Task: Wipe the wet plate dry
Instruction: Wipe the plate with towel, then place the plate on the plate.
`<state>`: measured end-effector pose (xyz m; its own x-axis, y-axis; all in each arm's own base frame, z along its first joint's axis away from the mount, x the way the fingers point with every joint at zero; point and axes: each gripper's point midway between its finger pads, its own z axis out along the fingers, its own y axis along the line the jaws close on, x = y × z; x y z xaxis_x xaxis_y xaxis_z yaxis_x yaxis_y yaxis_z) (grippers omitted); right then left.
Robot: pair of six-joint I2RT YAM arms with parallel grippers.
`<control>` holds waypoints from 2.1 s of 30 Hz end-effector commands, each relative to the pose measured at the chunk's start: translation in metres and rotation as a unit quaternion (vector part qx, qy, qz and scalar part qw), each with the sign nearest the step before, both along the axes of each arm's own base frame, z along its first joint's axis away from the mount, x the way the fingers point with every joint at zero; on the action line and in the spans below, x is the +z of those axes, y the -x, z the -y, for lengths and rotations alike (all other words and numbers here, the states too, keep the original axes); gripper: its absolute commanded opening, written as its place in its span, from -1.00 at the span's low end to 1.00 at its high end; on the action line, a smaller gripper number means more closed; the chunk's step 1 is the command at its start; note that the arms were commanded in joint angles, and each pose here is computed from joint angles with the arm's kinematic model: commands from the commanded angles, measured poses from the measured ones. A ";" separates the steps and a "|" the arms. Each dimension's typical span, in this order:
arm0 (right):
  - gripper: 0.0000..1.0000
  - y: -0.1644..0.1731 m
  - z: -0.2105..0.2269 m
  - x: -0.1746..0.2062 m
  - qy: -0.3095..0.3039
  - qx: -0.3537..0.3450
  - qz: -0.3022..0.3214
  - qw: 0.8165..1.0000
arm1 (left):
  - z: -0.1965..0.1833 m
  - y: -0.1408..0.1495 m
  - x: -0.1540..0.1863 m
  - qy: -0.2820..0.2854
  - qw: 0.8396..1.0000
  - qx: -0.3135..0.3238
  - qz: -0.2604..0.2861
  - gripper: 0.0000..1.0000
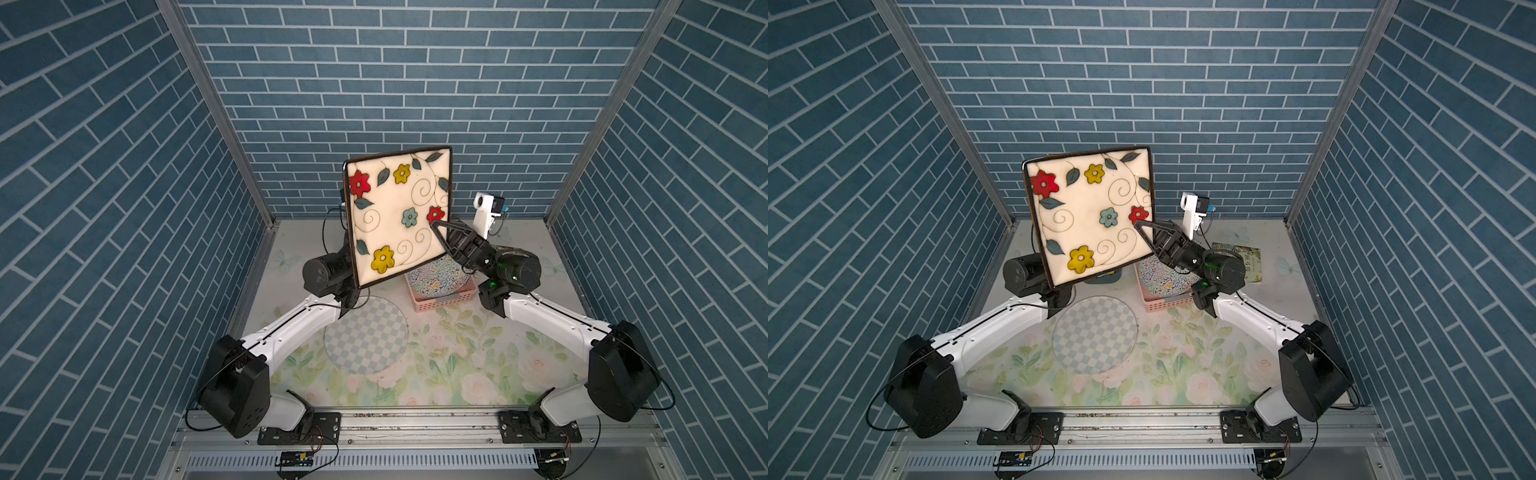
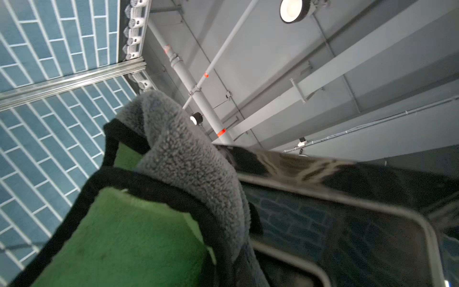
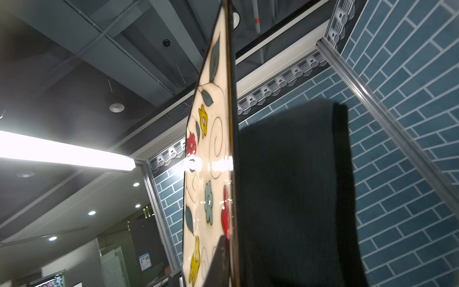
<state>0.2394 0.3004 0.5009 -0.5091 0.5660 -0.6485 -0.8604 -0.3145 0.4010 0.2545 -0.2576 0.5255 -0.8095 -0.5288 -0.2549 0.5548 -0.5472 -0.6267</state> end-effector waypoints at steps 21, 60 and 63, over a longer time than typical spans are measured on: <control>-1.00 -0.025 0.007 -0.225 0.330 -0.183 -0.217 0.900 | -0.144 -0.049 -0.040 -0.502 0.673 0.543 -0.004 -1.00; 0.65 0.010 -0.044 -0.393 0.635 -0.152 -0.236 0.720 | -0.102 -0.077 -0.106 -0.538 0.706 0.460 0.005 -1.00; 0.68 -0.016 -0.018 -0.341 0.587 -0.178 -0.234 0.754 | -0.099 -0.080 -0.112 -0.542 0.708 0.454 0.002 -1.00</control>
